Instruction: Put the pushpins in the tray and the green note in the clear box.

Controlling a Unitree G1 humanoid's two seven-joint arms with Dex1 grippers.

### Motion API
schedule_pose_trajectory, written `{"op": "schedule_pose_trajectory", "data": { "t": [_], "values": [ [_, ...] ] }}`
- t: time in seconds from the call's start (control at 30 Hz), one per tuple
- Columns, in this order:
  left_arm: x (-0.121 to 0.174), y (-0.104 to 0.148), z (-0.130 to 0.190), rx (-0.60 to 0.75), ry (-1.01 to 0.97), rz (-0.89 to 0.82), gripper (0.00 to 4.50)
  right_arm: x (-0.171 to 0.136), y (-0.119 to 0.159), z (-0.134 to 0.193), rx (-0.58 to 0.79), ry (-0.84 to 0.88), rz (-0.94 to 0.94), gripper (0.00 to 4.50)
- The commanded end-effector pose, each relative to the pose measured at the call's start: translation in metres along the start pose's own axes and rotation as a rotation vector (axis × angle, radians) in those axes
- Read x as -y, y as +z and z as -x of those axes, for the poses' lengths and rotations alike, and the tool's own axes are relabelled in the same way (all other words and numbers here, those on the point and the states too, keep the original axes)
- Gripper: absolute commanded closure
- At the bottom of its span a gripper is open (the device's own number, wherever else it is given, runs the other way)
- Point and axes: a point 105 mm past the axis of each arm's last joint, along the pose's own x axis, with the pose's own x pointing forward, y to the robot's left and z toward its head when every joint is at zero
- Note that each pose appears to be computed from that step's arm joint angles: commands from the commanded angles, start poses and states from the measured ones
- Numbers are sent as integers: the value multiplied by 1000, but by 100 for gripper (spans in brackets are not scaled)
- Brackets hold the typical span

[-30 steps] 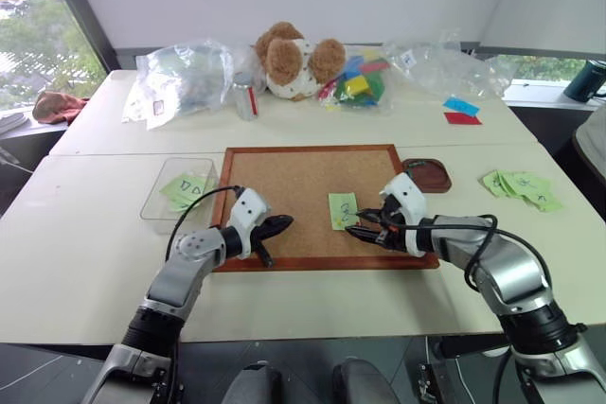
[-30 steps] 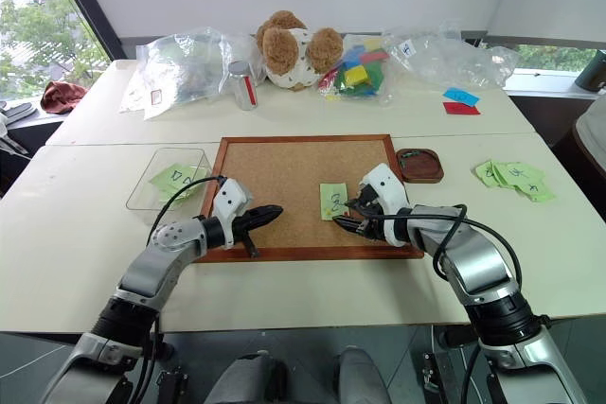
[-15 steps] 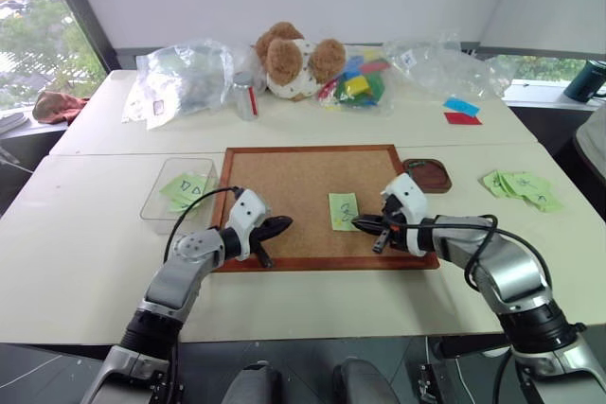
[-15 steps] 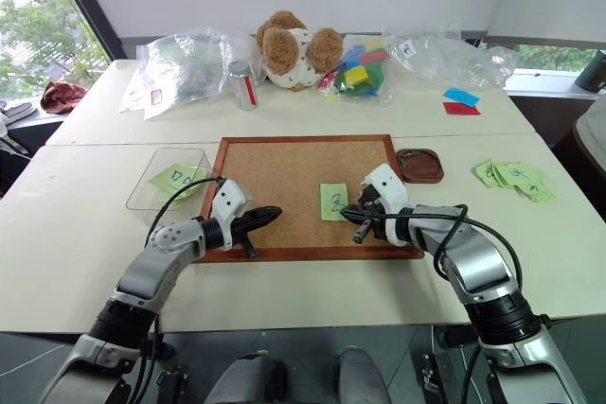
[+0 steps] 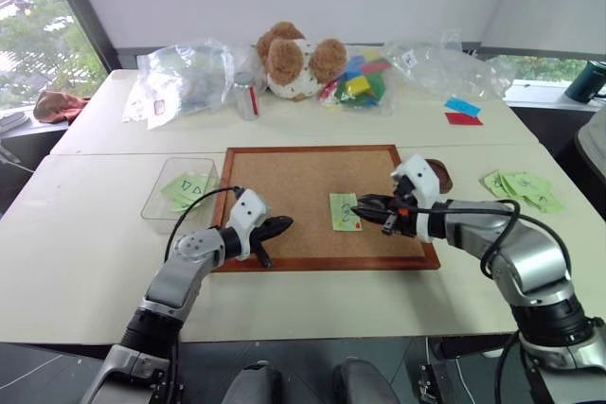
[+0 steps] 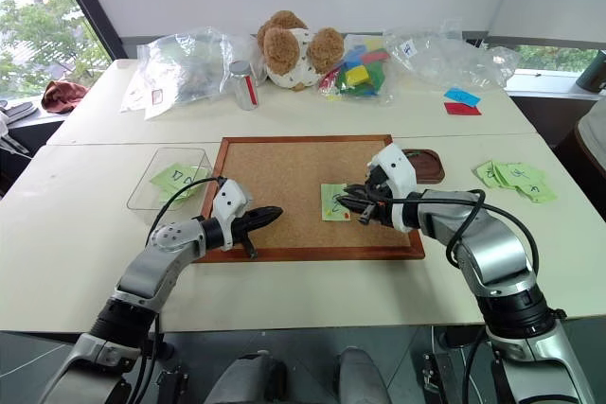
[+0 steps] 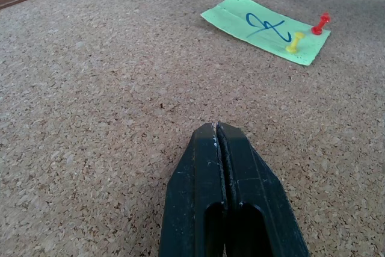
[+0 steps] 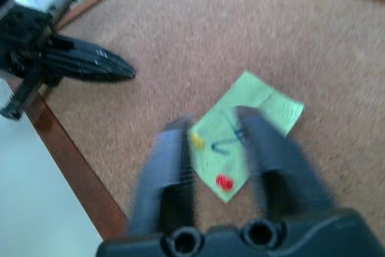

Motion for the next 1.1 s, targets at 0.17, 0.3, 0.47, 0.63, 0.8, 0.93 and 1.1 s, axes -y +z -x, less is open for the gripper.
{"op": "schedule_pose_trajectory", "data": {
  "t": [0.17, 0.3, 0.47, 0.63, 0.8, 0.93, 1.1],
  "values": [
    [2, -23, 4, -81, 8, 39, 450, 1, -10, -4, -28, -13, 53, 217],
    [2, -23, 5, -81, 10, 38, 450, 1, -16, -7, -33, -14, 41, 217],
    [1, -24, 6, -84, 11, 36, 450, 2, -24, -9, -41, -16, 27, 240],
    [1, -25, 7, -89, 10, 36, 450, 2, -24, -9, -37, -11, 26, 445],
    [2, -26, 6, -95, 4, 39, 450, 0, -15, -7, -9, -3, 29, 445],
    [4, -28, 6, -104, -3, 39, 450, -1, 1, -2, 27, -3, 35, 445],
    [5, -32, 5, -116, -10, 40, 450, 0, 19, 10, 55, -10, 64, 445]
  ]
}}
